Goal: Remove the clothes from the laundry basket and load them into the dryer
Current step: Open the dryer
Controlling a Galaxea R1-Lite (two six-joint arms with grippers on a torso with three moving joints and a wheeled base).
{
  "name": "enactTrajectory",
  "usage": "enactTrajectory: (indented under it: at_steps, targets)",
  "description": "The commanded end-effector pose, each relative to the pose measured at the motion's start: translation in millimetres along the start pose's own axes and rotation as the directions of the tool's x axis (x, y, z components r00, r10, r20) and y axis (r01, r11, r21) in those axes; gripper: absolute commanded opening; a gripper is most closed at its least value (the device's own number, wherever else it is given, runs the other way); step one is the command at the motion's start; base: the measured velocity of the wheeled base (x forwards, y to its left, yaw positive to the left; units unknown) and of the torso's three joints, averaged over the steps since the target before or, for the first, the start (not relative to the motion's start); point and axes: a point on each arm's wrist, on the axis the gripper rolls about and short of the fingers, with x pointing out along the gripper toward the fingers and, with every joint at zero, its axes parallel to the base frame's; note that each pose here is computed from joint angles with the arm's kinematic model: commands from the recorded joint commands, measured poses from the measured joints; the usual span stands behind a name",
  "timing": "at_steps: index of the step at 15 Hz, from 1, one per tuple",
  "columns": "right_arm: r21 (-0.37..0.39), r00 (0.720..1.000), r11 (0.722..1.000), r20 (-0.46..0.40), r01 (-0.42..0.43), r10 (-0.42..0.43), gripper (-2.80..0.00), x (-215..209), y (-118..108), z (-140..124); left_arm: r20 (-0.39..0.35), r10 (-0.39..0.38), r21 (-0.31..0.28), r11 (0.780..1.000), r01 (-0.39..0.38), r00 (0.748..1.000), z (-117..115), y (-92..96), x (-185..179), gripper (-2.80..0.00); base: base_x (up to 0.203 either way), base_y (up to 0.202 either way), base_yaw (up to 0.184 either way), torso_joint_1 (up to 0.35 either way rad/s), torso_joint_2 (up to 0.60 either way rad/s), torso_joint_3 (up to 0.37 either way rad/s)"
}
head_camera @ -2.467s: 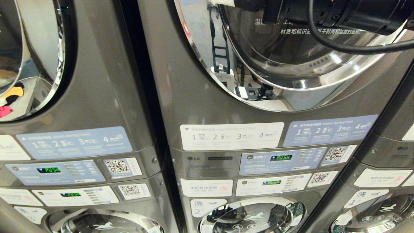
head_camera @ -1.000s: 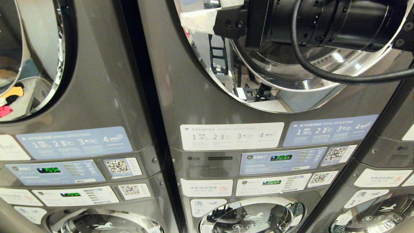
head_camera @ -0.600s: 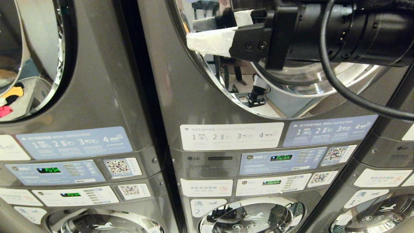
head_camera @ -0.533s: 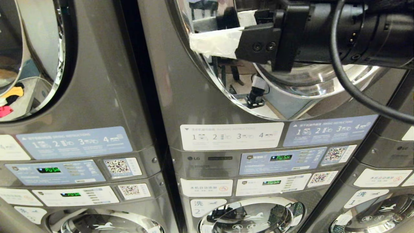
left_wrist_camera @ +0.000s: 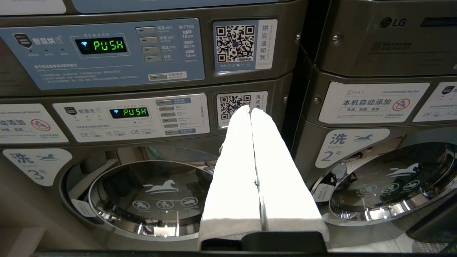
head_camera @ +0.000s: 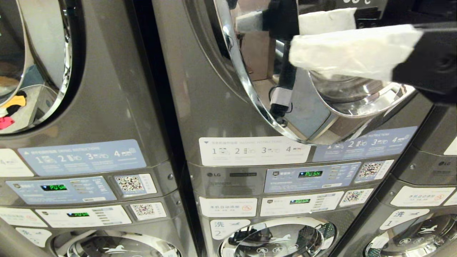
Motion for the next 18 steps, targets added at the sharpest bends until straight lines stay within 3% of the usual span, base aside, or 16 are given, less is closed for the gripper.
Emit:
enactTrajectory:
  at_steps: [1,7,9,11,14,18]
  targets:
    - [-0.024,0.999,1.0,0.052,0.002,0.0,0.0,-32.5,20.7,13.2,-0.001,0.0,0.0,1.0,0.0,1.0,-0.4,0.0,0.1,-2.8,0.0,0.0,0.0,0.0,0.0,0.0]
    - [0.054,0.996,0.998,0.08,0.028,-0.033,0.0,-76.1,49.3,10.8,-0.001,0.0,0.0,1.0,0.0,1.0,-0.4,0.0,0.1,-2.8,0.0,0.0,0.0,0.0,0.0,0.0]
    - [0.008,0.991,0.993,0.06,0.118,-0.119,0.0,-74.0,46.4,5.8,-0.001,0.0,0.0,1.0,0.0,1.0,-0.4,0.0,0.1,-2.8,0.0,0.0,0.0,0.0,0.0,0.0]
    - [-0.081,0.992,0.989,0.034,0.127,-0.124,0.0,-64.8,41.7,0.2,-0.001,0.0,0.0,1.0,0.0,1.0,-0.4,0.0,0.1,-2.8,0.0,0.0,0.0,0.0,0.0,0.0]
    - [-0.078,0.995,0.992,0.019,0.095,-0.094,0.0,-40.5,31.0,-1.4,-0.001,0.0,0.0,1.0,0.0,1.0,-0.4,0.0,0.1,-2.8,0.0,0.0,0.0,0.0,0.0,0.0]
    - [-0.105,0.992,0.989,0.082,0.101,-0.093,0.0,-8.0,10.4,6.5,-0.003,0.0,0.0,1.0,0.0,1.0,-0.4,0.0,0.2,-2.8,0.0,0.0,0.0,0.0,0.0,0.0]
